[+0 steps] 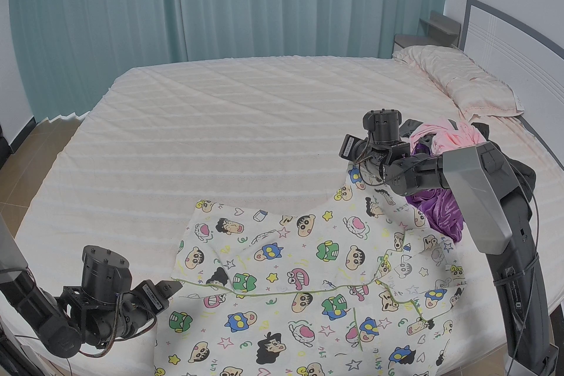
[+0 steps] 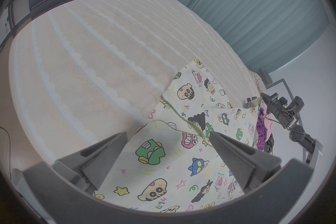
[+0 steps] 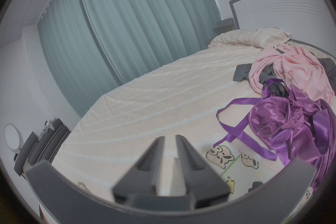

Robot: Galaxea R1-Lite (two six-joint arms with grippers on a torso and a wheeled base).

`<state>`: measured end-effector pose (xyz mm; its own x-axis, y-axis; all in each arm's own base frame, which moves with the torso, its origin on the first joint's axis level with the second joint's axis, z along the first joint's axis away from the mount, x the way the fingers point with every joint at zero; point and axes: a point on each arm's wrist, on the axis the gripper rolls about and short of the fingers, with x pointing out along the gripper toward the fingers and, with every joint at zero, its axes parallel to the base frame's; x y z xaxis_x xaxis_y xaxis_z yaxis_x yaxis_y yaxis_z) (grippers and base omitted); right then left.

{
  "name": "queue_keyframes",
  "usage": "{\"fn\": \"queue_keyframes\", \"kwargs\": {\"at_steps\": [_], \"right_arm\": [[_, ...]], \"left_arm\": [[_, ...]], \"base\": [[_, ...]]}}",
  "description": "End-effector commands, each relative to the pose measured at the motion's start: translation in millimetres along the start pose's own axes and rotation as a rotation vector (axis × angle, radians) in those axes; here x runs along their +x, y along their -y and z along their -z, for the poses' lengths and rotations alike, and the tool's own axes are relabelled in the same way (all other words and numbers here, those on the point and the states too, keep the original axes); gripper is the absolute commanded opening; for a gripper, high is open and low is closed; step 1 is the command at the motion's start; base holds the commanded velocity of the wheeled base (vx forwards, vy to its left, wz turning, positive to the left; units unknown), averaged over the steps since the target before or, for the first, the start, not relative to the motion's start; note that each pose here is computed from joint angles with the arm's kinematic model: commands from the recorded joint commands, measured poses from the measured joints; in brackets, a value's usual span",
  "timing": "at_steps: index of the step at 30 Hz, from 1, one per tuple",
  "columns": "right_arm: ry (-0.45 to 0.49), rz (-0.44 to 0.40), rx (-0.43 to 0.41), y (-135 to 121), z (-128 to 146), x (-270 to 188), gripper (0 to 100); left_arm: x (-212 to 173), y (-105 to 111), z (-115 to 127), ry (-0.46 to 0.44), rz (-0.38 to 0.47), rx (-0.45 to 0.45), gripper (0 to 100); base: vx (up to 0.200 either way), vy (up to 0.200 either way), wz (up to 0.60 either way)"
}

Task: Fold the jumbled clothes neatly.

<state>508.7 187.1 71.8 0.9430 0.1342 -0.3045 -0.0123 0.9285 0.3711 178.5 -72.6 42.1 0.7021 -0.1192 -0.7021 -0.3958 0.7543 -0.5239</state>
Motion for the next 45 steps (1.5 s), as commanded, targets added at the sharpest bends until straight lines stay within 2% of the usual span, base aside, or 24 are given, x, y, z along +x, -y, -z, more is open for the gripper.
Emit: {"fn": "queue_keyframes", "kwargs": {"at_steps": [1,8,12,15,17,18,19,22,23,24,31,34,40,45], "right_arm": [[-0.024,0.007,-0.011,1,8,1,100],[-0.032,0.019,-0.025,6,5,-3,100],[-0.057,0.054,-0.021,18,-1,-15,100],[-0.083,0.086,-0.016,30,-5,-29,100],[-0.11,0.11,-0.012,43,-10,-46,100],[-0.11,0.11,-0.012,43,-10,-46,100],[-0.128,0.129,-0.002,54,-12,-59,100],[-0.159,0.145,0.015,70,-8,-77,100],[-0.159,0.145,0.015,70,-8,-77,100],[-0.167,0.149,0.032,80,-4,-90,100],[-0.178,0.154,0.076,105,5,-140,100],[-0.206,0.166,0.087,113,17,-157,100],[-0.191,0.17,0.217,122,37,-172,100],[-0.195,0.152,0.262,129,46,-177,100]], "left_arm": [[0,0,0,0.0,-0.001,-0.001,100],[-1,1,-1,0.007,0.006,-0.003,100],[-2,2,-7,0.034,0.017,-0.021,100],[-7,5,-22,0.101,0.062,-0.052,100],[-4,14,-43,0.161,0.094,-0.061,100],[-4,14,-43,0.161,0.094,-0.061,100],[7,18,-60,0.18,0.077,-0.042,100],[31,29,-83,0.165,0.05,-0.014,100],[31,29,-83,0.165,0.05,-0.014,100],[46,39,-98,0.13,0.067,-0.017,100],[83,60,-123,-0.055,0.28,-0.003,100],[107,64,-133,-0.056,0.277,-0.004,100],[156,62,-148,-0.062,0.24,0.057,100],[176,63,-163,-0.075,0.218,0.047,100]], "base": [[0.0,0.0,0.0],[0.0,0.0,0.0],[0.0,0.0,0.0],[0.0,0.0,0.0],[0.0,0.0,0.0],[0.0,0.0,0.0],[0.0,0.0,0.0],[0.0,0.0,0.0],[0.0,0.0,0.0],[0.0,0.0,0.0],[0.0,0.0,0.0],[0.0,0.0,0.0],[0.0,0.0,0.0],[0.0,0.0,0.0]]}}
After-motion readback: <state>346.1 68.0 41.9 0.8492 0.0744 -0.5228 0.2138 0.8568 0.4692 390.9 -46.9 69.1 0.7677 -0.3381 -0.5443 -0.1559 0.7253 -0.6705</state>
